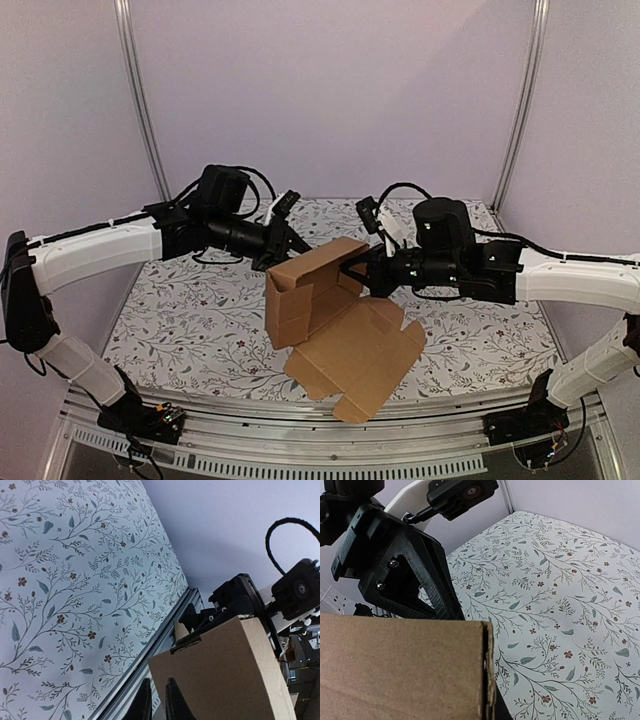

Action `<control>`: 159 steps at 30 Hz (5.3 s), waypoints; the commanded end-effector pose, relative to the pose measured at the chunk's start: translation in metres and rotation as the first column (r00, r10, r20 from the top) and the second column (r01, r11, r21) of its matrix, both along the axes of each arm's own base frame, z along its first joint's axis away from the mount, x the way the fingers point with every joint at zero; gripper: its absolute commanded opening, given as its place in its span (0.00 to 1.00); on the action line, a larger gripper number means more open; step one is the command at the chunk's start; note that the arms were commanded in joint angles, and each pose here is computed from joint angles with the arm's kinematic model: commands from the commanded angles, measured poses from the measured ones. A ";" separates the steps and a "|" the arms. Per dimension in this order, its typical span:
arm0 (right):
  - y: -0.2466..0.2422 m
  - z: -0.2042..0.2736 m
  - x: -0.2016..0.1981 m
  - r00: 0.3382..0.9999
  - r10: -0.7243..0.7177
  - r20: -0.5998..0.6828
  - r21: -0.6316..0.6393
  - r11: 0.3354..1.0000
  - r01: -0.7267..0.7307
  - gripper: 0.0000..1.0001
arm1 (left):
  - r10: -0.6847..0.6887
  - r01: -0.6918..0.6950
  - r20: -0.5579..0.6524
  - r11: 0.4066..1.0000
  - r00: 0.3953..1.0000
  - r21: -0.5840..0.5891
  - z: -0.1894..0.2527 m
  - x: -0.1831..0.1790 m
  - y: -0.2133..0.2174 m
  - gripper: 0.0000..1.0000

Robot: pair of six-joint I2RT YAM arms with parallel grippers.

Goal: Fold the paper box

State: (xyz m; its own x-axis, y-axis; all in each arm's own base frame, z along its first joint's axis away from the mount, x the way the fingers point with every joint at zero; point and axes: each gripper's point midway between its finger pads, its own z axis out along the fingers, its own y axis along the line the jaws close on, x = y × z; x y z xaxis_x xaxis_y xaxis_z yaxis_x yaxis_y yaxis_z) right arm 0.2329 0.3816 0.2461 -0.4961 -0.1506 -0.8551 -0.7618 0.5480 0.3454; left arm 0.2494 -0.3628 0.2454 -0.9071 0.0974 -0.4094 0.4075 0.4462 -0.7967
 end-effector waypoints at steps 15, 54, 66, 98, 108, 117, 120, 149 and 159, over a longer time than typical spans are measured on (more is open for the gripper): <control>0.008 0.036 0.004 0.997 0.022 0.079 0.056 0.998 -0.027 0.00 | -0.168 0.165 0.009 0.958 0.986 -0.235 0.037 -0.019 -0.046 0.06; -0.012 0.015 0.025 0.979 -0.132 0.154 -0.103 0.984 0.148 0.00 | -0.040 0.035 -0.087 0.997 0.995 -0.064 -0.006 0.014 -0.014 0.26; -0.049 -0.009 0.046 0.930 -0.307 0.204 -0.230 0.908 0.350 0.00 | 0.185 -0.178 -0.023 0.965 0.982 0.191 -0.027 0.040 0.059 0.37; -0.069 -0.058 0.094 0.822 -0.552 0.136 -0.326 0.759 0.564 0.00 | 0.160 -0.179 0.120 0.970 0.980 0.167 -0.049 0.005 0.033 0.37; -0.073 -0.058 0.093 0.810 -0.572 0.127 -0.334 0.745 0.578 0.00 | 0.149 -0.170 0.130 0.971 0.980 0.166 -0.049 0.010 0.019 0.36; -0.075 -0.062 0.095 0.789 -0.605 0.110 -0.345 0.721 0.601 0.00 | 0.131 -0.152 0.139 0.976 0.982 0.154 -0.046 0.009 0.004 0.36; -0.074 -0.063 0.095 0.788 -0.606 0.108 -0.347 0.720 0.601 0.00 | 0.128 -0.149 0.143 0.977 0.981 0.152 -0.045 0.008 0.000 0.36; -0.089 -0.075 0.095 0.753 -0.647 0.115 -0.404 0.662 0.631 0.00 | 0.104 -0.144 0.197 0.968 0.975 0.206 -0.046 -0.001 0.003 0.36; -0.081 -0.067 0.091 0.776 -0.626 0.075 -0.365 0.707 0.606 0.00 | 0.141 -0.211 0.229 0.925 0.963 0.317 -0.060 0.010 0.018 0.36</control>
State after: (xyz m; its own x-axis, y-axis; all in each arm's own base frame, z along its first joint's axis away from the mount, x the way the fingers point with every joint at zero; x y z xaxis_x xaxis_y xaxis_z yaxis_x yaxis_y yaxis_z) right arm 0.3234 0.2915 0.1610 -0.6407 -0.1275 -0.7571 -0.1859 0.9825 -0.0080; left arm 0.2583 -0.3477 0.1883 -0.8364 0.0886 -0.5410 0.4299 0.7183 -0.5470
